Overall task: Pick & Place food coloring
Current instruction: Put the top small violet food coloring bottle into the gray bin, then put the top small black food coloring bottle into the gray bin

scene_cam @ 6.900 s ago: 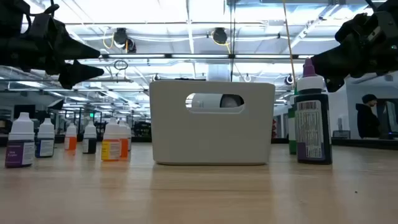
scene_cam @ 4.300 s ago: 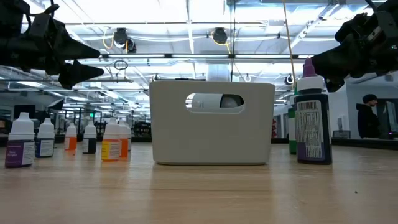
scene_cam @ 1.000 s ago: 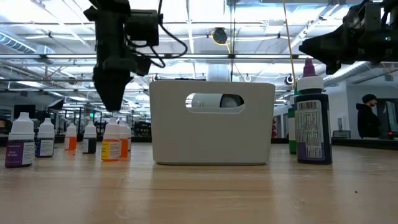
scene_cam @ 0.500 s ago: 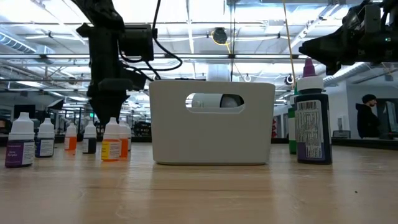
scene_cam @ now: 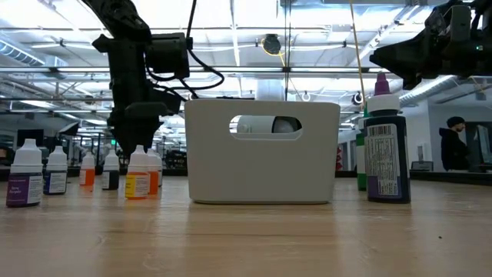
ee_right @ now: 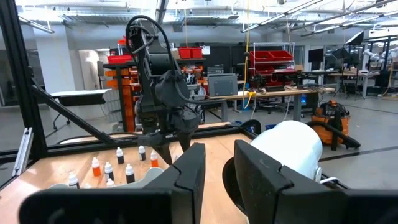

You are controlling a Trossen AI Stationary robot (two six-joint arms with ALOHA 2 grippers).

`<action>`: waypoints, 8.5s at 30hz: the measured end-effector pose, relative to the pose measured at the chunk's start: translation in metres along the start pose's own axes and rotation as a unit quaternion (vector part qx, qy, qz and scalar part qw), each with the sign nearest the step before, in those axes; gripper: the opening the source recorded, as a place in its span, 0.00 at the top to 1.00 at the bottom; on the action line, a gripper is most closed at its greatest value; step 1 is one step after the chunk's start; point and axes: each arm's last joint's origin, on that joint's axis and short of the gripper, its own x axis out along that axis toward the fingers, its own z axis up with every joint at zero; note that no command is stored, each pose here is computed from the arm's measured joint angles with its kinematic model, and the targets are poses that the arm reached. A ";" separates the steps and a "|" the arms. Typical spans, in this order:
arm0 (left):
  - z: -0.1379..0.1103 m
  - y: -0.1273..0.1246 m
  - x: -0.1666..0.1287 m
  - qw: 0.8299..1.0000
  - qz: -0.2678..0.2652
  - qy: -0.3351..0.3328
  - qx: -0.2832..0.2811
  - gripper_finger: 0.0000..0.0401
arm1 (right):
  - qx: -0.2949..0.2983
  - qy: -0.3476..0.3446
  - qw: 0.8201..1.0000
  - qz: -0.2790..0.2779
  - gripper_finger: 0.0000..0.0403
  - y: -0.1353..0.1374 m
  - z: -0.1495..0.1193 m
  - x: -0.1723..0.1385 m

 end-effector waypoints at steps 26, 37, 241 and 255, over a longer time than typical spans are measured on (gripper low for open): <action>0.005 -0.003 0.007 1.000 0.001 0.000 0.027 0.23 | 0.001 -0.003 1.000 0.000 0.81 0.000 0.001 0.000; 0.004 -0.003 0.007 1.000 -0.005 0.005 0.028 0.39 | 0.001 -0.003 1.000 0.000 0.81 0.000 0.001 0.000; -0.008 -0.069 -0.002 0.977 -0.052 -0.034 0.202 0.47 | -0.012 0.093 0.996 -0.001 0.81 -0.001 -0.016 -0.003; -0.004 -0.070 0.005 0.976 -0.062 -0.032 0.207 0.47 | -0.012 0.092 0.996 0.000 0.81 -0.001 -0.016 -0.003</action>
